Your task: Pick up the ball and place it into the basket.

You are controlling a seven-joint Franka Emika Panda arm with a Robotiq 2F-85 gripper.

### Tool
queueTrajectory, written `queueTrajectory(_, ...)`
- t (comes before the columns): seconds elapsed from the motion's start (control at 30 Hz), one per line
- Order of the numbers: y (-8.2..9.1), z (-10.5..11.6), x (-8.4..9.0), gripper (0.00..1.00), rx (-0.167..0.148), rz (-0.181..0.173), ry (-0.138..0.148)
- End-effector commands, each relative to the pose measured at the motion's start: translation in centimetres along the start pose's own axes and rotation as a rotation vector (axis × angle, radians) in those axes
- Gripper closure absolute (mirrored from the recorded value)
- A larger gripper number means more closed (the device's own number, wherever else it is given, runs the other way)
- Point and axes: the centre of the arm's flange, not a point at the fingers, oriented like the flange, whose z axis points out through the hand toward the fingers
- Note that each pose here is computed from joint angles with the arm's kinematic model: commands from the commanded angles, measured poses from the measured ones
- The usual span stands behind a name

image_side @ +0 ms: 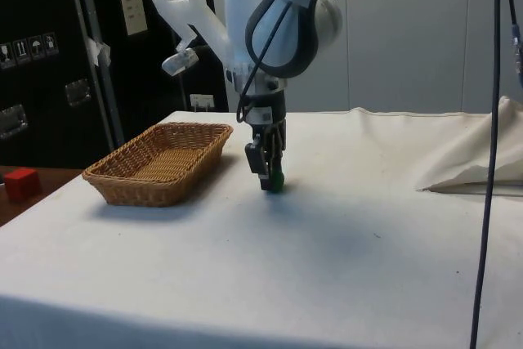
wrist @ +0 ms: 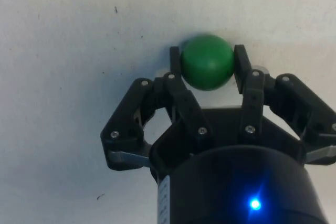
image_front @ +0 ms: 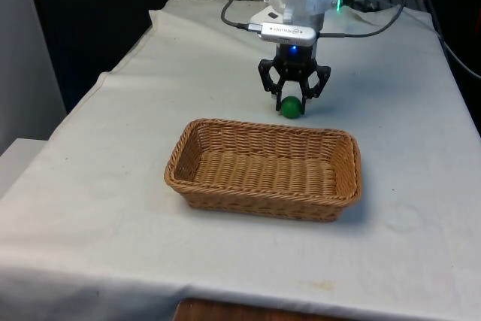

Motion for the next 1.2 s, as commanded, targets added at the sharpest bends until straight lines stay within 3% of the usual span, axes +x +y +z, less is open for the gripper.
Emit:
queueTrajectory(0.0, 0.0, -0.1, -0.1, 1.00, 0.005, 0.000, 0.003)
queueTrajectory(0.2, 0.0, 0.0, 0.0, 1.00, 0.000, 0.000, 0.000)
queueTrajectory(0.5, -0.2, -2.9, 0.1, 1.00, 0.024, -0.004, 0.014)
queueTrajectory(0.53, -0.1, -3.5, 0.1, 1.00, 0.016, -0.004, 0.012)
queueTrajectory(0.77, -0.1, -5.7, 0.2, 1.00, 0.036, -0.012, 0.018)
queueTrajectory(1.03, 0.2, -8.9, 0.4, 1.00, 0.038, -0.024, 0.024)
queueTrajectory(1.07, 0.1, -8.9, 0.4, 1.00, 0.050, -0.026, 0.027)
queueTrajectory(1.17, 0.3, -10.3, 0.5, 1.00, 0.041, -0.033, 0.029)
